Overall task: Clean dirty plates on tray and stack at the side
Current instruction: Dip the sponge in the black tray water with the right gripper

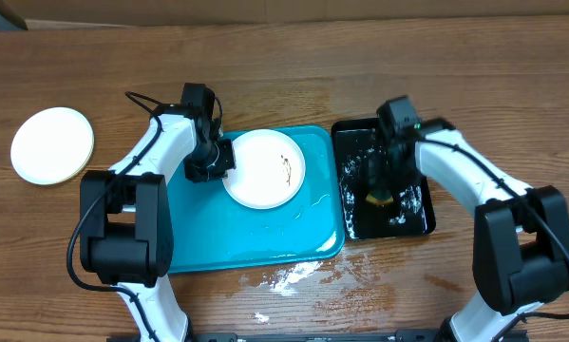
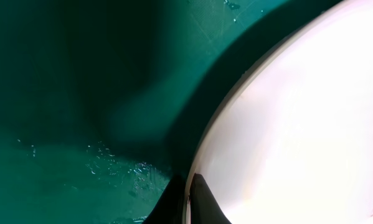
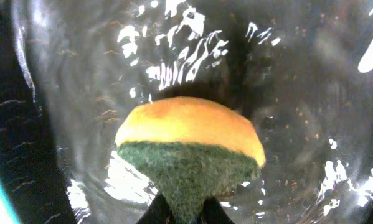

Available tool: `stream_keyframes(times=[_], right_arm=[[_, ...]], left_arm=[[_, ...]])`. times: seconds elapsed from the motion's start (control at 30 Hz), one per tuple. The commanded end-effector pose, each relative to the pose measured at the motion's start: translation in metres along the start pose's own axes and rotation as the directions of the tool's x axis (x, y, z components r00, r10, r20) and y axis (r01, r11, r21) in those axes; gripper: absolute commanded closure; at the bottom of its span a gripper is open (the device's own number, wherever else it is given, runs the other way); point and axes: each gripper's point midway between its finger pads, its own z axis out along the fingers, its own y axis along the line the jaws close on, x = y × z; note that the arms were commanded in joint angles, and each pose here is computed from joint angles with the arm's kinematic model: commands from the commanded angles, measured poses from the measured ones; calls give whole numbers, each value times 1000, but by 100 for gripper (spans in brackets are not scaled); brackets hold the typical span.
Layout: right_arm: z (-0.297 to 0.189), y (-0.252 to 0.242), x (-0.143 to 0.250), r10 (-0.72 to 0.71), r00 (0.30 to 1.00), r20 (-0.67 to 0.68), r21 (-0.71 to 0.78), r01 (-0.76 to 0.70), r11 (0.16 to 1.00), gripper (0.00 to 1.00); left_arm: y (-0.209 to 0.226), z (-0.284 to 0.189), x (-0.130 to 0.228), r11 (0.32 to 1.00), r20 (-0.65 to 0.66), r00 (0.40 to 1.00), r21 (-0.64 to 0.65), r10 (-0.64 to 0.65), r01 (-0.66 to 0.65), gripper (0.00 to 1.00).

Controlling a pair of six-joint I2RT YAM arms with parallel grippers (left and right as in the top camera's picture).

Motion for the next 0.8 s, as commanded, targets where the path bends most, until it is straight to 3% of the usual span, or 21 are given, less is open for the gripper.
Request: stream_keyframes(times=[0.0, 0.2, 0.3, 0.43, 0.63, 0.77], right_arm=[[-63, 29, -41, -56, 989, 134, -94, 69, 993, 96], [-81, 21, -32, -30, 992, 121, -52, 36, 998, 96], [-67, -6, -45, 61, 977, 205, 78, -78, 994, 96], [-39, -4, -41, 62, 977, 203, 38, -71, 997, 96], [-39, -2, -58, 47, 961, 272, 31, -58, 998, 96], [-45, -25, -72, 178, 909, 378, 117, -237, 964, 96]], left_arm=[[3, 2, -1, 1000, 8, 1000, -22, -5, 5, 96], [-2, 2, -5, 1000, 29, 1000, -20, 11, -10, 96], [-4, 2, -9, 1000, 47, 999, -13, -15, 15, 96], [-4, 2, -10, 999, 51, 998, -9, -45, 45, 96], [-8, 3, -11, 999, 56, 998, -4, -37, 38, 96], [-10, 3, -10, 999, 57, 998, -3, -32, 32, 96]])
